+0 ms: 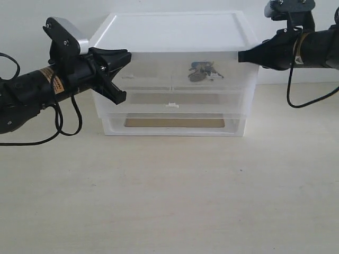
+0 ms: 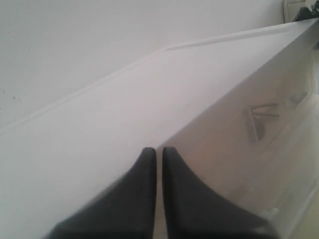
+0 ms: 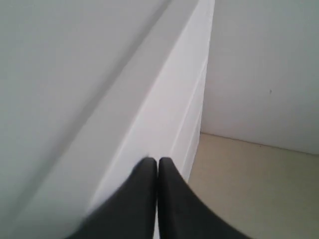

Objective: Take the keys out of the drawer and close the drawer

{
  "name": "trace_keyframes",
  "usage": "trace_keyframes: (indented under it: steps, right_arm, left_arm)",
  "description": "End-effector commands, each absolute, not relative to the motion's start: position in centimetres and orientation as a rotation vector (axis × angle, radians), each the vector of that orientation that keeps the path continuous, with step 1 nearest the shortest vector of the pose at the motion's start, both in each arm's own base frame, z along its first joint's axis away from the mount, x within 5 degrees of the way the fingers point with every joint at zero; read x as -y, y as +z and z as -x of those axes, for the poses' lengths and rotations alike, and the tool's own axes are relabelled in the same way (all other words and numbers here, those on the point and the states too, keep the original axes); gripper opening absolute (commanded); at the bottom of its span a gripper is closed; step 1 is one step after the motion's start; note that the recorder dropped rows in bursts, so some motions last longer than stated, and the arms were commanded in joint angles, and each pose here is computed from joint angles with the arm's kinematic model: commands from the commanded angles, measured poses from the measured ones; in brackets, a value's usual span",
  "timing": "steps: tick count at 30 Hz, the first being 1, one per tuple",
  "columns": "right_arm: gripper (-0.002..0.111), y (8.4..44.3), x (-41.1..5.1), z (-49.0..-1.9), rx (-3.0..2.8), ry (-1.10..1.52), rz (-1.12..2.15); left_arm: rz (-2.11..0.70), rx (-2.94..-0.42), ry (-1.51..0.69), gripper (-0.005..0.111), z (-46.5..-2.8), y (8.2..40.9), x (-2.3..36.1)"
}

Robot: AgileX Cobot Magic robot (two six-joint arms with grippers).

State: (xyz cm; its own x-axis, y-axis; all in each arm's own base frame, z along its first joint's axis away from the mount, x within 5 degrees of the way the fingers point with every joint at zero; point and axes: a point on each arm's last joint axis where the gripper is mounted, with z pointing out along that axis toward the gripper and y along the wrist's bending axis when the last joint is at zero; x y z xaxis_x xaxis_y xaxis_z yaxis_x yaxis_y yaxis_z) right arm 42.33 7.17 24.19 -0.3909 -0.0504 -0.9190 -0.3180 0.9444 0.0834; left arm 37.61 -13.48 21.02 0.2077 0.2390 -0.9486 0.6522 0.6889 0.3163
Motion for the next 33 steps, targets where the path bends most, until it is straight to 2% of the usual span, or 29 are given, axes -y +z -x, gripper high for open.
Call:
trace_keyframes:
  steps: [1,7,11,14,18,23,25,29,30,33]
  right_arm:
    - [0.0,25.8,-9.5,-43.0,-1.854,0.448,0.334]
    - [0.0,26.4,-9.5,-42.8,-1.868,0.417,0.366]
    - [0.0,28.7,-8.2,-41.1,-1.909,0.271,0.361]
    - [0.0,30.4,-6.9,-39.3,-1.905,0.259,0.333]
    - [0.0,31.7,-4.4,-36.4,-1.918,0.569,0.278]
    - [0.001,30.3,-3.1,-34.4,-1.963,1.032,0.305]
    - [0.011,29.0,-3.5,-34.2,-1.987,1.145,0.307]
    - [0.047,26.0,-5.1,-35.2,-2.079,1.225,0.234]
    - [0.053,25.0,-5.5,-35.6,-2.121,1.243,0.182]
    - [0.052,22.7,-6.8,-36.7,-2.15,1.324,0.05]
  left_arm:
    - [-0.727,-1.411,-0.316,0.004,-38.2,21.5,12.6]
    - [-0.707,-1.414,-0.298,0.004,-38.3,21.5,12.5]
    - [-0.699,-1.426,-0.285,0.004,-38.4,21.4,12.3]
    - [-0.691,-1.425,-0.276,0.004,-38.5,21.4,12.3]
    - [-0.693,-1.426,-0.273,0.004,-38.5,21.4,12.3]
    - [-0.68,-1.43,-0.272,0.004,-38.5,21.4,12.2]
    - [-0.671,-1.437,-0.281,0.004,-38.5,21.4,12.2]
    - [-0.668,-1.463,-0.283,0.004,-38.6,21.2,12.1]
    - [-0.668,-1.463,-0.283,0.004,-38.6,21.2,12.1]
    - [-0.667,-1.465,-0.283,0.004,-38.6,21.2,12.1]
